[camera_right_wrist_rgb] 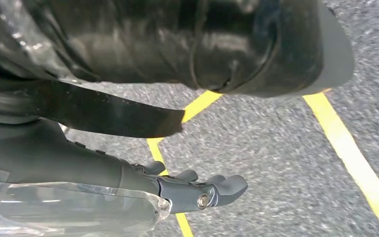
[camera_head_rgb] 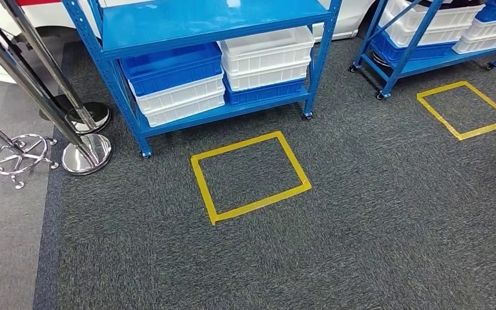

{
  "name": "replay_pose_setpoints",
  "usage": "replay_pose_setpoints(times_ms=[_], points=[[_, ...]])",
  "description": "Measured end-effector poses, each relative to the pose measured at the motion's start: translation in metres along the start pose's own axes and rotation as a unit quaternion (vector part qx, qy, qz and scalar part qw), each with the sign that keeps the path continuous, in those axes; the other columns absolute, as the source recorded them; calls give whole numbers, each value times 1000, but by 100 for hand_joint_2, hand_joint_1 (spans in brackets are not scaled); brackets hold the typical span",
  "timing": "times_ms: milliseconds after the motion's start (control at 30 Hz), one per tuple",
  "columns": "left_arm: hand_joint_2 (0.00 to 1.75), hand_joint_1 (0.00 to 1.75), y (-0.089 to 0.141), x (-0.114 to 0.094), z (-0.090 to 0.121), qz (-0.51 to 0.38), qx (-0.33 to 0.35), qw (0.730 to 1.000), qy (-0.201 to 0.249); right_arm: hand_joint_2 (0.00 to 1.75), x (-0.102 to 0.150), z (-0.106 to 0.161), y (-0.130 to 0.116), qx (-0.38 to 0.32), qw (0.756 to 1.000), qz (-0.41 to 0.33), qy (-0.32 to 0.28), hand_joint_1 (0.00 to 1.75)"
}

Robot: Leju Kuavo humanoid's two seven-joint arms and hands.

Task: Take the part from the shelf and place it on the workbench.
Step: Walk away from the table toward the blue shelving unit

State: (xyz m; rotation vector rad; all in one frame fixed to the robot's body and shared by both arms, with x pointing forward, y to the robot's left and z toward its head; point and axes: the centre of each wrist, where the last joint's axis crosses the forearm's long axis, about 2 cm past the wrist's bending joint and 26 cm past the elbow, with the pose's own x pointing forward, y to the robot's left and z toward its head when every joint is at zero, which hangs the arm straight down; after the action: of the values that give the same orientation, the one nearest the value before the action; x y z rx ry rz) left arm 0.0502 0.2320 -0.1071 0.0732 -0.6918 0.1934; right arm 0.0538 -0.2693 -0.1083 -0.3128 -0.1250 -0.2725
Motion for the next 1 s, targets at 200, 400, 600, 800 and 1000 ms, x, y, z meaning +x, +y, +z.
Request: replay_pose_setpoints(times_ms=[200, 400, 600, 800, 1000], points=[[0, 0, -1, 1, 0, 4, -10, 1000, -7, 0, 1, 0, 0, -1, 1000, 5, -7, 0], [0, 0, -1, 0, 0, 7, -12, 1000, -13, 0, 0, 0, 0, -2, 1000, 6, -6, 0], [0, 0, 0, 1, -1, 5, -10, 1000, -19, 0, 0, 1, 4, 1, 1000, 6, -6, 0], [0, 0, -1, -1, 1, 6, -11, 1000, -18, 0, 0, 1, 3, 0, 1000, 6, -7, 0], [0, 0, -1, -4, 3, 7, -11, 1000, -16, 0, -6, 1, 1, -2, 1000, 7, -2, 0]])
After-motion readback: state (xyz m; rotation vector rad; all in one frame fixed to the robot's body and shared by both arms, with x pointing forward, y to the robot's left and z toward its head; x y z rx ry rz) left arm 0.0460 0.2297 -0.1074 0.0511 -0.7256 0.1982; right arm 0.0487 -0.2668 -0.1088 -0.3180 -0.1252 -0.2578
